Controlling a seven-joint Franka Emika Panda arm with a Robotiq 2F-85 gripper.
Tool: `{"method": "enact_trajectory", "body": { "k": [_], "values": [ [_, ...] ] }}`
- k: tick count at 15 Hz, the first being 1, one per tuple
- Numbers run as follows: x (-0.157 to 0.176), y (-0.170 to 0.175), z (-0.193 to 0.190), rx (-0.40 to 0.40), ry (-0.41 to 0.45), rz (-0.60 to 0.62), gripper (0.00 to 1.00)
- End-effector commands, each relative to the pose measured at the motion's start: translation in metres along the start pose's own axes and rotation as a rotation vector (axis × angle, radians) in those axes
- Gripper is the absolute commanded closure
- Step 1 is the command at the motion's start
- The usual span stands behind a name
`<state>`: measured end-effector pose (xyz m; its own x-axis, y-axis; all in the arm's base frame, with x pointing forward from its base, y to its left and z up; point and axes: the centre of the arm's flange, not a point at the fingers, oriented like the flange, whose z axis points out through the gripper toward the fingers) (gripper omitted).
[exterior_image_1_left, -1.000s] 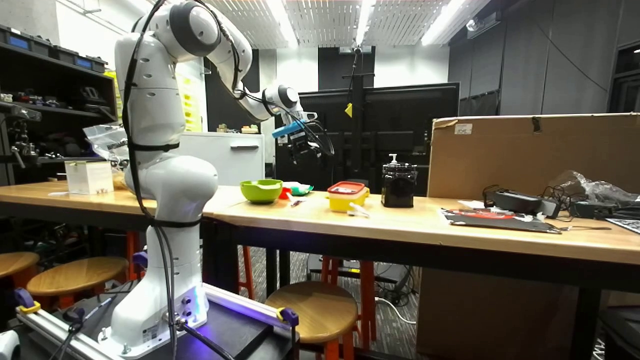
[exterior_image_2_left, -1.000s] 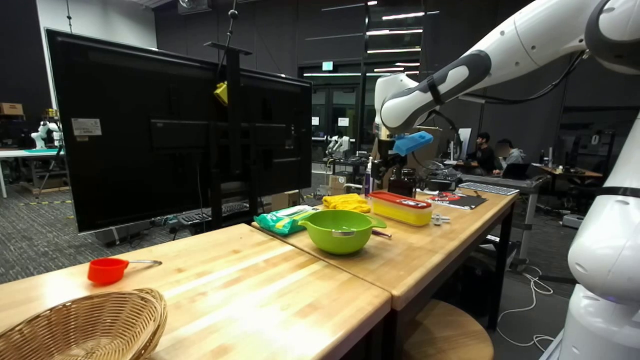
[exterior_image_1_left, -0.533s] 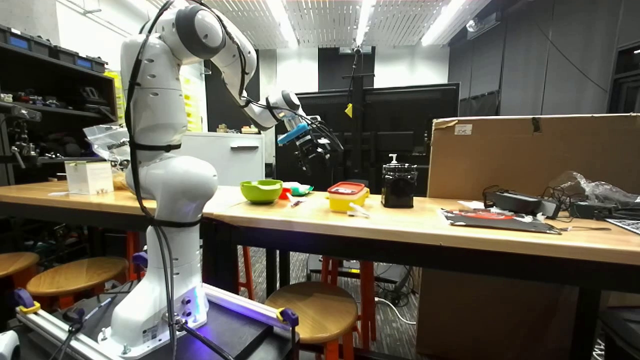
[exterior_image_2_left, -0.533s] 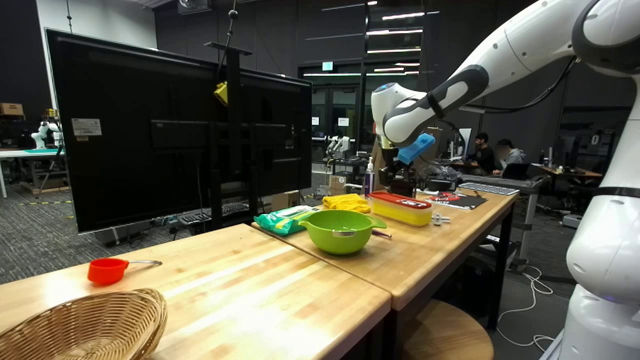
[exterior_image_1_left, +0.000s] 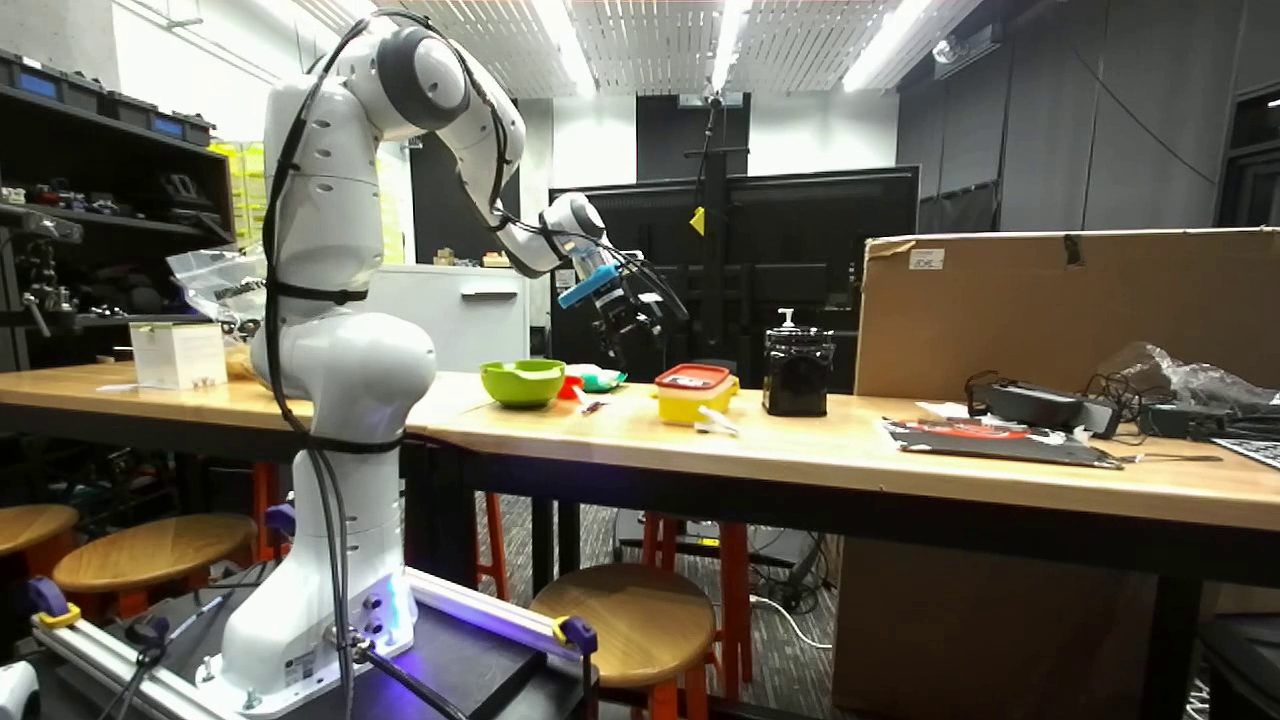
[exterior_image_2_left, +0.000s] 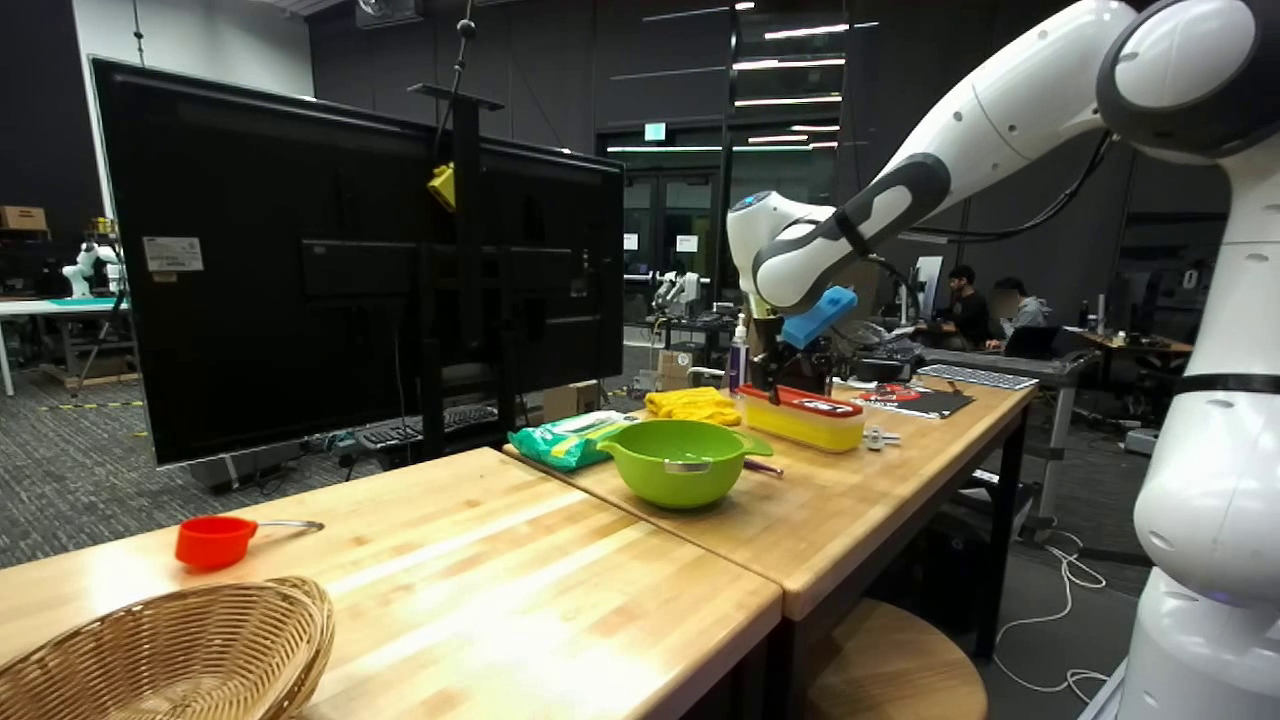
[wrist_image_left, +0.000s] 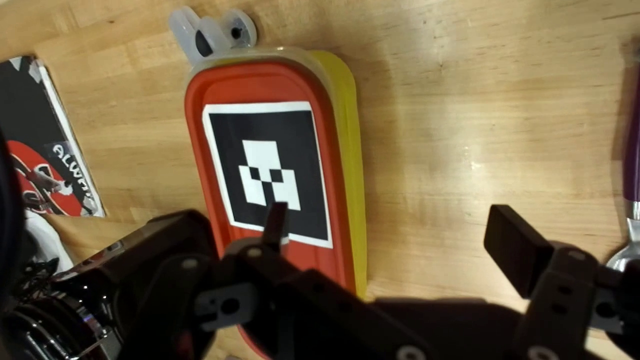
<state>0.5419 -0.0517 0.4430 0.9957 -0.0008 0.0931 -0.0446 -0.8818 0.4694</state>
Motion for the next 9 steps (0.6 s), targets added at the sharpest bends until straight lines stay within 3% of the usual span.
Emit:
{"method": "enact_trajectory", "body": {
  "k": [1,5,6,9],
  "values": [
    [0.029,-0.016,0.008,-0.067,0.001,0.012,0.0],
    [0.052,-0.029,0.019,-0.126,0.03,-0.01,0.0],
    [0.034,-0.025,0.018,-0.09,0.021,-0.012,0.0],
    [0.037,-0.03,0.024,-0.09,0.014,-0.018,0.0]
  ]
}}
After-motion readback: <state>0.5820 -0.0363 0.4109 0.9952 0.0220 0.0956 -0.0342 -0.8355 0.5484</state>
